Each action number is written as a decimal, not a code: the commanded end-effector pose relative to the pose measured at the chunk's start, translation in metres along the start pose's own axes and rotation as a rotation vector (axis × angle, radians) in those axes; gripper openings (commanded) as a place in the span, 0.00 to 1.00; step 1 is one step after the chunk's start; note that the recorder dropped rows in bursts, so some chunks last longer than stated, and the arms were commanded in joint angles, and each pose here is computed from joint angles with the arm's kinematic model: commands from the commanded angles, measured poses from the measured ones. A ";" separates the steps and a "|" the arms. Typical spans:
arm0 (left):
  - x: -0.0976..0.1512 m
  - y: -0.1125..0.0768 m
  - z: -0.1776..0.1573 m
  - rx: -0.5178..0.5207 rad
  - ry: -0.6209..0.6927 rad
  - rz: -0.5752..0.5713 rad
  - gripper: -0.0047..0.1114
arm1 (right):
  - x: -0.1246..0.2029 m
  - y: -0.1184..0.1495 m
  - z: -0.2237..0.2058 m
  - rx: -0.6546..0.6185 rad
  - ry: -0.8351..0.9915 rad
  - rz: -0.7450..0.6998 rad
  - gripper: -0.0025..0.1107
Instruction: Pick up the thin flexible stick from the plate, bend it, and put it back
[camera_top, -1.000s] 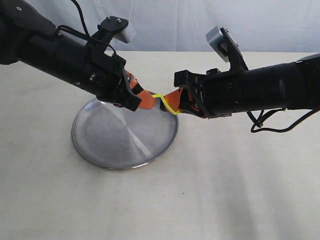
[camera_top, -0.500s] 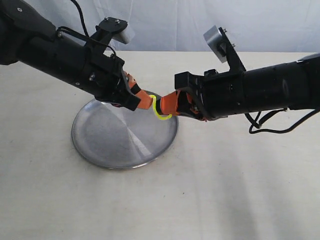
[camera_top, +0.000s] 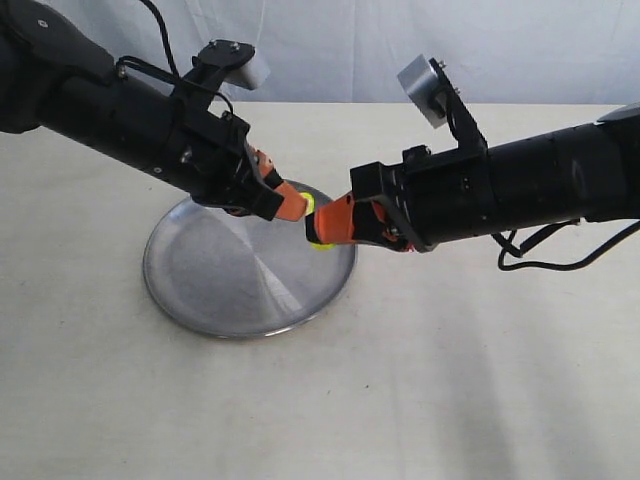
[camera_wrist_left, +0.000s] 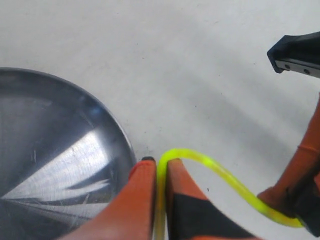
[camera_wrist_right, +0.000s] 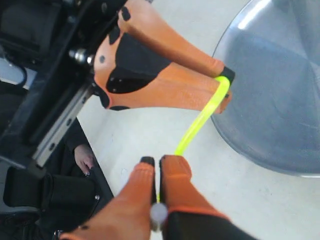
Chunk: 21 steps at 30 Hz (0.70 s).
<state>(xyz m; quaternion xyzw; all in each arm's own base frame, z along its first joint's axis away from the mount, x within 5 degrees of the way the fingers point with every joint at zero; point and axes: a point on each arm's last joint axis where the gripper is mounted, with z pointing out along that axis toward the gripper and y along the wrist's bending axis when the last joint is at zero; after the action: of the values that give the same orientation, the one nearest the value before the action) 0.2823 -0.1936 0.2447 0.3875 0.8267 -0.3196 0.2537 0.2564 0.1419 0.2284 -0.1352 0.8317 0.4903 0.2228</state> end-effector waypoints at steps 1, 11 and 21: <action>-0.006 0.002 -0.001 0.003 -0.064 -0.067 0.04 | 0.005 0.005 0.000 -0.023 0.044 -0.043 0.01; -0.006 -0.001 -0.001 0.033 -0.071 -0.042 0.04 | 0.005 0.005 0.000 -0.017 0.053 -0.051 0.01; -0.007 -0.010 -0.002 0.130 -0.079 -0.027 0.04 | 0.009 0.003 0.000 0.004 0.096 -0.086 0.01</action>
<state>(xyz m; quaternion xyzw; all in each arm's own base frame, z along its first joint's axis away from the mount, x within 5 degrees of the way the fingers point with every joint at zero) 0.2773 -0.1974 0.2492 0.4073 0.8001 -0.3622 0.2504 0.2523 0.1407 0.2248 -0.1706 0.8403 0.4681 0.2139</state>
